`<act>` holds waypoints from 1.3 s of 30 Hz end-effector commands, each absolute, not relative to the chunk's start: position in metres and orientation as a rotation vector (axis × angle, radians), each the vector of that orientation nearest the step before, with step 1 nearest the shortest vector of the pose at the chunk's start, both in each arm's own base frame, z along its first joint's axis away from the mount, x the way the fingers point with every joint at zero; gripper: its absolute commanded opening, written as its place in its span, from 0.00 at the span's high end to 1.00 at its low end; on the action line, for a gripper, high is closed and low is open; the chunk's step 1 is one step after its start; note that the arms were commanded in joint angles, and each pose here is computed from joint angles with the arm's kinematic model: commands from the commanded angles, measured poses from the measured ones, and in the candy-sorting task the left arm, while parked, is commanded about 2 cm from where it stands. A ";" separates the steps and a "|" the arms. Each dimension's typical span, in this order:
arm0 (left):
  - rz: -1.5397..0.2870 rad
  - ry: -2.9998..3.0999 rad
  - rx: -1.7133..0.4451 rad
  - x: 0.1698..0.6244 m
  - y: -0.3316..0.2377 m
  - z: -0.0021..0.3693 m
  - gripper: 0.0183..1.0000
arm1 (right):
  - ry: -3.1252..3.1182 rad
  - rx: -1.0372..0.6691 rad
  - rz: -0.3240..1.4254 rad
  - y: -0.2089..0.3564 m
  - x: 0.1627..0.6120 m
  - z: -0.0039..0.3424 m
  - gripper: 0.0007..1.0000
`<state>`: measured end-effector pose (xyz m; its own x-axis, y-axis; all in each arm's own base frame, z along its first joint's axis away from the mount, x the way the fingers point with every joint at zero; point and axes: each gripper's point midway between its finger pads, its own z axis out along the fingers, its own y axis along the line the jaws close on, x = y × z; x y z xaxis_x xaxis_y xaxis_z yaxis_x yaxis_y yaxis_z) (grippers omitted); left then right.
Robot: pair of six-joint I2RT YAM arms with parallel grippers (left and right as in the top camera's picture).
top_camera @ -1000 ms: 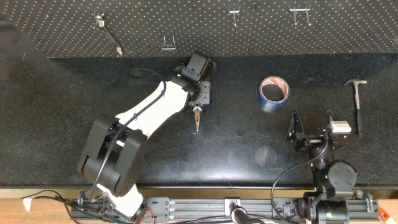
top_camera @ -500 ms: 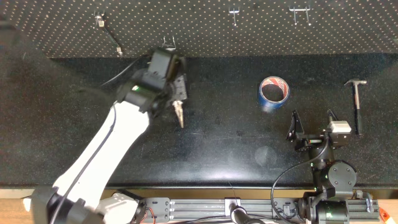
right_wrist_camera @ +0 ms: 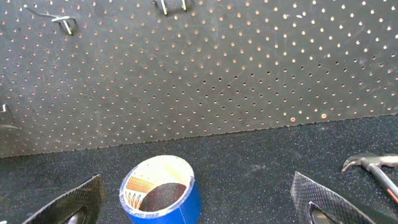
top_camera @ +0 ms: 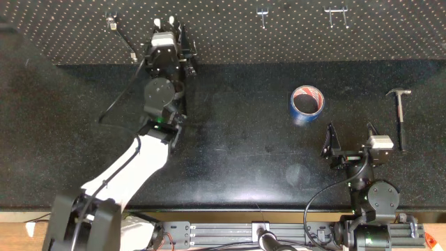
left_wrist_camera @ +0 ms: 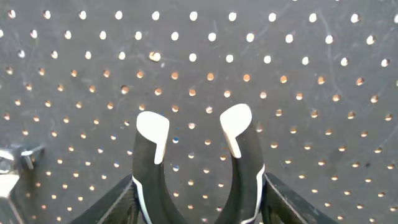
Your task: Place Tools Onto Pegboard
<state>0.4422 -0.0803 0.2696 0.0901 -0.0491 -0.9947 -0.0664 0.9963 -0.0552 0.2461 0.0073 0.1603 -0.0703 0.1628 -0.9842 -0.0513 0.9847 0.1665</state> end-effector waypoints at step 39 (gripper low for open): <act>-0.053 1.574 0.008 0.480 -0.098 0.222 0.99 | 1.632 0.073 0.175 0.008 0.246 0.160 0.02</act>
